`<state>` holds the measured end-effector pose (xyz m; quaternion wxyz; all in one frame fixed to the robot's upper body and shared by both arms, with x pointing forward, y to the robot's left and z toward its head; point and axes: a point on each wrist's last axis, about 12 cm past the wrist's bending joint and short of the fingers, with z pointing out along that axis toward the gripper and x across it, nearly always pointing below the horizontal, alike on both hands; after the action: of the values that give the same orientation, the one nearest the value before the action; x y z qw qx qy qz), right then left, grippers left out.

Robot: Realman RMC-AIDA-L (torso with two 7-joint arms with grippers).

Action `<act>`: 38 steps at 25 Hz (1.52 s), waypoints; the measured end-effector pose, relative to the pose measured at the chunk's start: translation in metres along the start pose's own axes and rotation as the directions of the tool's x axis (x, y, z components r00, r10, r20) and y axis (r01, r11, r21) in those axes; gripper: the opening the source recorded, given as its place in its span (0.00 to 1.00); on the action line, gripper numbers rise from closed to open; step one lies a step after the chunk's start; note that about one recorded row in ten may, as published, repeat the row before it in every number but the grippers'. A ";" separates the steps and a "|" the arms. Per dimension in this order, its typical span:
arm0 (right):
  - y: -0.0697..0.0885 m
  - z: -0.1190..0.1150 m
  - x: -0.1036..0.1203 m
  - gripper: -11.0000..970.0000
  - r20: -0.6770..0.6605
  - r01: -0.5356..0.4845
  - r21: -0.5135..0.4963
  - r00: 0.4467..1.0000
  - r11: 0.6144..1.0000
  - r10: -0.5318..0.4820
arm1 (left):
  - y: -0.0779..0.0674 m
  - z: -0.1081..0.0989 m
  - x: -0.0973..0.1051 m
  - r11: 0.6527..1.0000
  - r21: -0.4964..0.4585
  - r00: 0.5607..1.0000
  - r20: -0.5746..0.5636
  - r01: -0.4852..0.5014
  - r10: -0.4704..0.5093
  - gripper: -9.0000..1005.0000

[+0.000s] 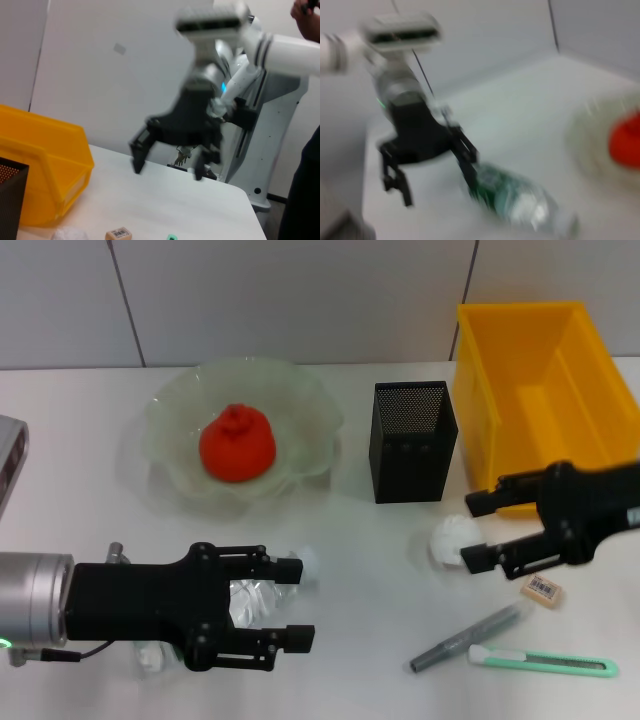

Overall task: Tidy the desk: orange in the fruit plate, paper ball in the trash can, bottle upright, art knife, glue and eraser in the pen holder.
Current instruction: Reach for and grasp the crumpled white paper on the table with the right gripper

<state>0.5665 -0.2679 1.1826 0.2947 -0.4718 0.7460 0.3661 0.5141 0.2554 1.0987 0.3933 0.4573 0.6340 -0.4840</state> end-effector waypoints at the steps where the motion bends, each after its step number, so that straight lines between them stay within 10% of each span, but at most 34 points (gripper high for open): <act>1: 0.000 0.000 0.000 0.75 0.000 0.000 0.000 1.000 1.000 0.000 | 0.000 0.002 0.001 1.000 0.003 1.000 0.000 -0.002 0.002 0.74; 5: -0.008 0.011 -0.053 0.75 -0.301 -0.063 0.072 0.950 0.995 0.082 | 0.000 0.004 0.001 1.000 0.006 1.000 0.000 -0.004 0.004 0.74; 10: -0.008 0.042 -0.067 0.75 -0.467 0.018 0.137 0.883 0.990 0.049 | -0.001 0.005 0.001 1.000 0.007 1.000 0.000 -0.003 0.003 0.74; 38: -0.025 0.112 -0.041 0.74 -0.633 0.342 0.210 0.762 0.916 -0.140 | 0.004 0.007 -0.006 1.000 -0.002 1.000 0.011 -0.012 0.012 0.74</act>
<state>0.6160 -0.1627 1.1455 0.1568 -0.6039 0.7809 0.0310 0.5202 0.2482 1.1017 0.4000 0.4581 0.6297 -0.4834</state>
